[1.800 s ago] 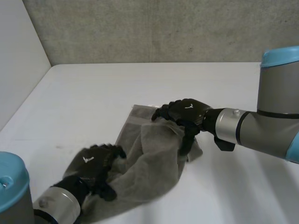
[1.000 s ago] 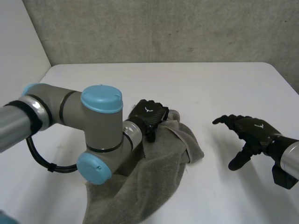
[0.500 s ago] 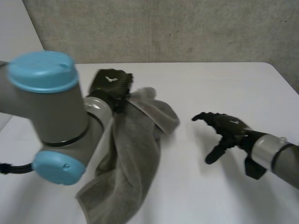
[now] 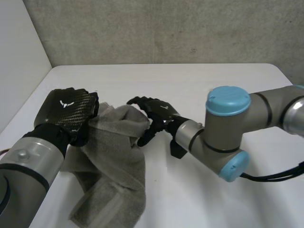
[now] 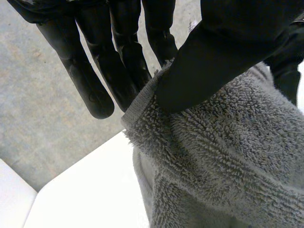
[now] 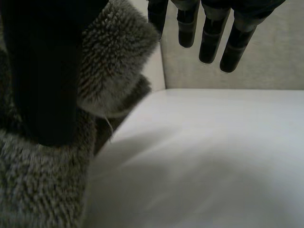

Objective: Fold the towel.

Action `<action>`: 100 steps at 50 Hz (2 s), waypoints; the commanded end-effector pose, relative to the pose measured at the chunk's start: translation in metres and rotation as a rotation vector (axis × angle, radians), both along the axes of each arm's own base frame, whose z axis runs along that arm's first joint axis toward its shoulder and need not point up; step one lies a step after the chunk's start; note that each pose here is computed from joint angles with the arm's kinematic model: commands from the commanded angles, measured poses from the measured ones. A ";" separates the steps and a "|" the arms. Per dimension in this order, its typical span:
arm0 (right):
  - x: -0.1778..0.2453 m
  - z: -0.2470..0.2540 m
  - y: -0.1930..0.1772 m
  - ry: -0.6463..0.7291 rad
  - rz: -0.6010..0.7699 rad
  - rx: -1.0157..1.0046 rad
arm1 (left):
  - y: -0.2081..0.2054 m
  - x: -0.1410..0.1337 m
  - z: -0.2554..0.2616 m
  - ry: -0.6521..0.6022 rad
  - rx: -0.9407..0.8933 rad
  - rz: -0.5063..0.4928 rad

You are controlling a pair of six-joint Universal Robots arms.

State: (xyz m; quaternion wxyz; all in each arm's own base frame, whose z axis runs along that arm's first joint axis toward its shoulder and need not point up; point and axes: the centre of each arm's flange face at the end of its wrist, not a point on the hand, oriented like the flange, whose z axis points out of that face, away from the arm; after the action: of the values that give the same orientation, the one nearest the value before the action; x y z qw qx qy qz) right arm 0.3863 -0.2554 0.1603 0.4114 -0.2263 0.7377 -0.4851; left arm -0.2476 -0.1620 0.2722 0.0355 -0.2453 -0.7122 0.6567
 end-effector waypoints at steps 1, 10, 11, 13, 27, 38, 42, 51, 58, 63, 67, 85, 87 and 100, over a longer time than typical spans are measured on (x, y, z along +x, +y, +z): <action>0.015 0.000 0.004 -0.050 0.032 -0.045 | 0.000 0.005 -0.007 -0.010 0.018 0.015; 0.015 0.048 -0.012 -0.147 -0.013 -0.191 | -0.041 0.006 0.023 0.094 -0.155 0.077; 0.012 0.075 -0.018 -0.175 -0.058 -0.294 | -0.050 0.001 0.036 0.131 -0.216 0.062; 0.003 0.105 -0.025 -0.201 -0.137 -0.431 | -0.059 -0.005 0.051 0.171 -0.285 0.043; -0.029 0.176 0.007 -0.098 -0.174 -0.833 | -0.073 -0.030 0.066 0.304 -0.453 0.004; -0.051 0.054 0.025 0.527 0.067 -0.495 | -0.029 -0.030 -0.104 0.022 0.015 -0.064; -0.062 0.019 0.033 0.622 0.134 -0.375 | -0.007 -0.030 -0.140 -0.055 0.126 -0.107; -0.074 0.016 0.042 0.637 0.136 -0.342 | 0.001 -0.025 -0.126 -0.065 0.140 -0.109; -0.085 0.024 0.059 0.655 0.156 -0.343 | 0.008 -0.017 -0.080 0.018 0.023 -0.103; -0.096 0.033 0.068 0.696 0.180 -0.351 | 0.010 -0.009 -0.057 0.066 -0.047 -0.089; -0.106 0.038 0.059 0.694 0.130 -0.348 | 0.003 -0.001 -0.049 0.080 -0.074 -0.054; -0.086 0.089 0.035 0.494 -0.002 -0.480 | -0.054 0.046 -0.054 0.376 0.035 0.171; -0.074 0.087 0.038 0.486 0.028 -0.489 | -0.057 0.050 -0.056 0.389 0.050 0.169; -0.006 0.058 0.042 0.369 0.149 -0.405 | -0.073 0.065 -0.062 0.407 0.079 0.156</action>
State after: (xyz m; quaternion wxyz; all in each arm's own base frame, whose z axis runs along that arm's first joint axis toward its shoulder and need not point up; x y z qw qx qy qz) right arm 0.3606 -0.2097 0.2352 0.2131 -0.4597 0.6531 -0.5628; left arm -0.1842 -0.2328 0.2108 0.1374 -0.0471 -0.7324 0.6653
